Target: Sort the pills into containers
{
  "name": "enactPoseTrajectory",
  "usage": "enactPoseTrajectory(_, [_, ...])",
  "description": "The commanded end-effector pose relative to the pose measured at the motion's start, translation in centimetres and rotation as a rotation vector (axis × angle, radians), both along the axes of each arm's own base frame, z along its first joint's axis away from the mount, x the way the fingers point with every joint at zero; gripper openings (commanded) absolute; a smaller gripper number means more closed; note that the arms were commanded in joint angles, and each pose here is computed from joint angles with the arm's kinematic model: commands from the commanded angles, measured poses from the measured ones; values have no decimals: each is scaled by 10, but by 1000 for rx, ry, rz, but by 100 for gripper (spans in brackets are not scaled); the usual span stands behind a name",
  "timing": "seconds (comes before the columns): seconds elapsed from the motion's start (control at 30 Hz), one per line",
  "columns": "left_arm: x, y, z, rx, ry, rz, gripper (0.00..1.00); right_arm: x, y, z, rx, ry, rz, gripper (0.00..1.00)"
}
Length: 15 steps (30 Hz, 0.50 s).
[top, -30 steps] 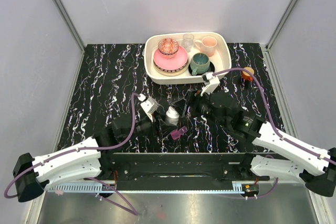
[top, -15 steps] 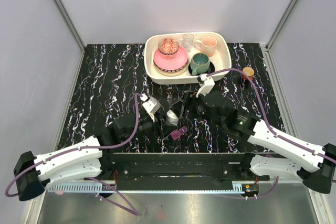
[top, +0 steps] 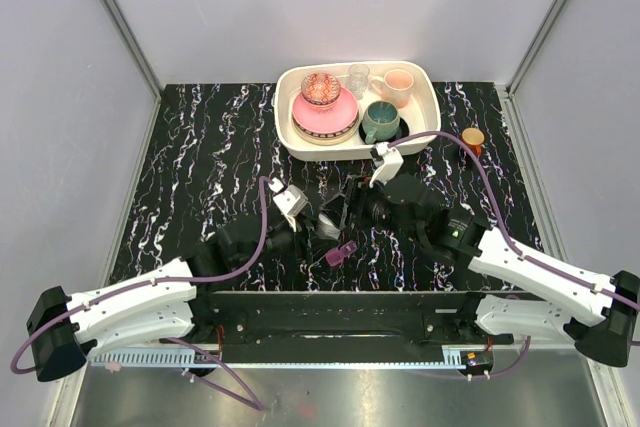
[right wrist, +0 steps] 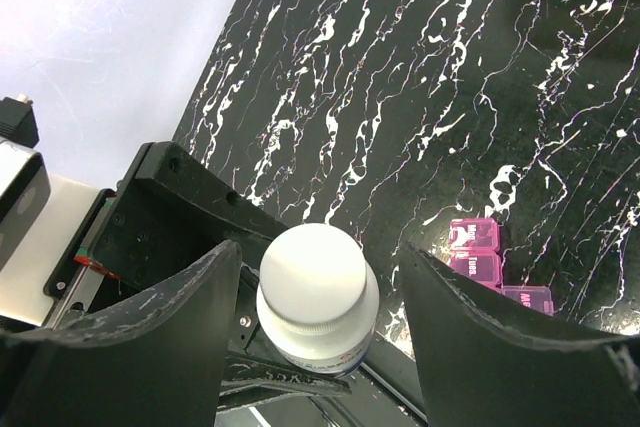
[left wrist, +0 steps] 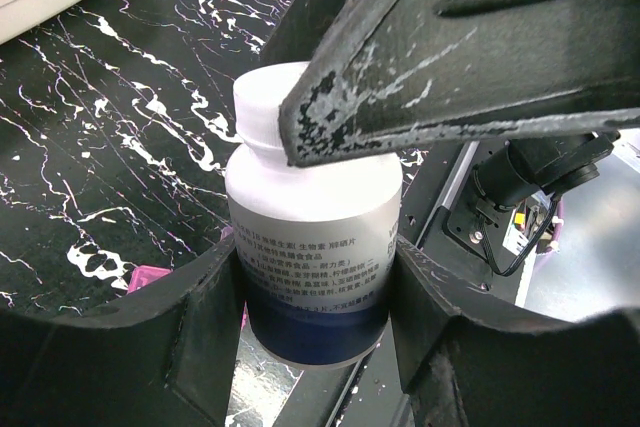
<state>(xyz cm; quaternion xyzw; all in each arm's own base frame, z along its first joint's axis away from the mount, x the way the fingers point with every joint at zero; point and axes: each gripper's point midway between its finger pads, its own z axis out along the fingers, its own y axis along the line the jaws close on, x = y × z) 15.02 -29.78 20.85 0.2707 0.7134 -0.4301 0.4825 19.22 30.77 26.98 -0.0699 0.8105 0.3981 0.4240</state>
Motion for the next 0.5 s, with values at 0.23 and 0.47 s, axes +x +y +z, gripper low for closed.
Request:
enactPoseTrajectory(0.23, [7,-5,45,-106,-77,18,0,-3,10,17,61,-16,26,58])
enactPoseTrajectory(0.47, [6,-5,45,-114,-76,11,0,-7,12,16,66,-12,52,25])
